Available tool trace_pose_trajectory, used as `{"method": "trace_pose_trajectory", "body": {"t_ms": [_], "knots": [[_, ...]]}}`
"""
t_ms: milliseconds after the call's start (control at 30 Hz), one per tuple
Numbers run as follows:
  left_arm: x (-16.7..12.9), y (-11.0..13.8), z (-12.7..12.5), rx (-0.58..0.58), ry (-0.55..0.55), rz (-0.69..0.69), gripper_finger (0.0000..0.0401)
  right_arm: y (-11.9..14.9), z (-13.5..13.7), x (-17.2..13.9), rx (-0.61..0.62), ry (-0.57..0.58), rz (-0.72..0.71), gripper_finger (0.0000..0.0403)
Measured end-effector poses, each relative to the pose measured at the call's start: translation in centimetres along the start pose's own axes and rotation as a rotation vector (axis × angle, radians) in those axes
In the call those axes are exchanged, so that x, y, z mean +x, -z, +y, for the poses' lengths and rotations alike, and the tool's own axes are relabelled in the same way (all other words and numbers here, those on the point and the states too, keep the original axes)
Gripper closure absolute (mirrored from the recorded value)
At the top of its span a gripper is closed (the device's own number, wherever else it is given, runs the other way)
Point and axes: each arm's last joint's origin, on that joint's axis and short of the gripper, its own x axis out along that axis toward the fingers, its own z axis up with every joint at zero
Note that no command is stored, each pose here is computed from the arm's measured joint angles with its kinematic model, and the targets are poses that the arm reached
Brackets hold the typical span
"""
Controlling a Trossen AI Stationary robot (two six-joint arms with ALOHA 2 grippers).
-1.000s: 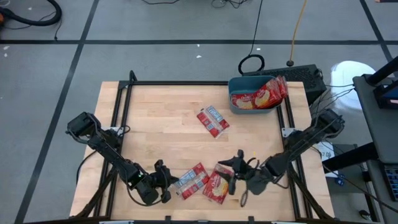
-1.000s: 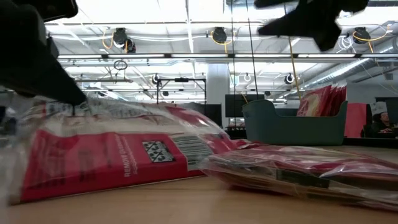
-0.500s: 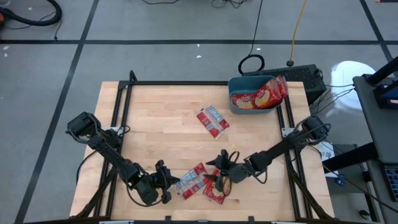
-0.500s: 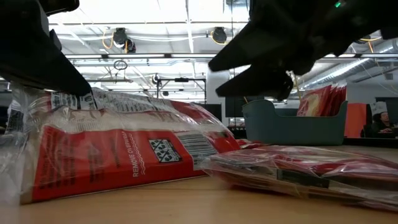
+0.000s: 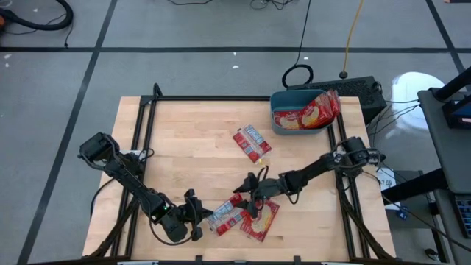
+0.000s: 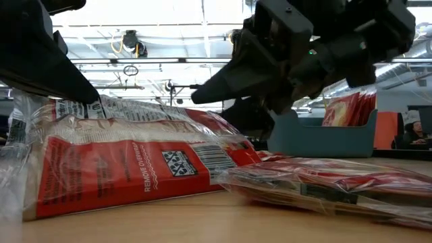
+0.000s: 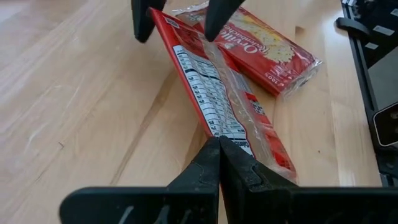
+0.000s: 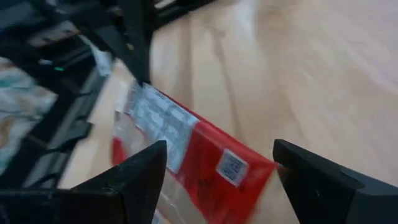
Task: Sort popcorn bags into baskets
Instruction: Put the popcorn bag into the blue bin
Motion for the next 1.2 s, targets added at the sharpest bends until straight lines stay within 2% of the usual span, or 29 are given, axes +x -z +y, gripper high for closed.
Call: {"method": "trace_pose_trajectory", "body": {"t_ms": [300,900,1067,1200], "knots": [[0.2,-0.2,0.2,0.02,-0.009,-0.003,0.0401,0.5,-0.8,0.7,0.002,-0.105,0.033,0.0155],[1.0,-1.1,1.0,0.07,-0.047,-0.018,0.04,0.5,-0.6,0.7,-0.021,-0.138,0.043,0.0344],[1.0,-1.2,0.9,0.066,-0.039,-0.028,0.0392,0.5,-0.6,0.7,-0.021,-0.14,0.04,0.0382],[1.0,-1.4,0.7,0.046,-0.027,-0.049,0.0367,0.4,-0.5,0.7,-0.022,-0.141,0.027,0.0397]]}}
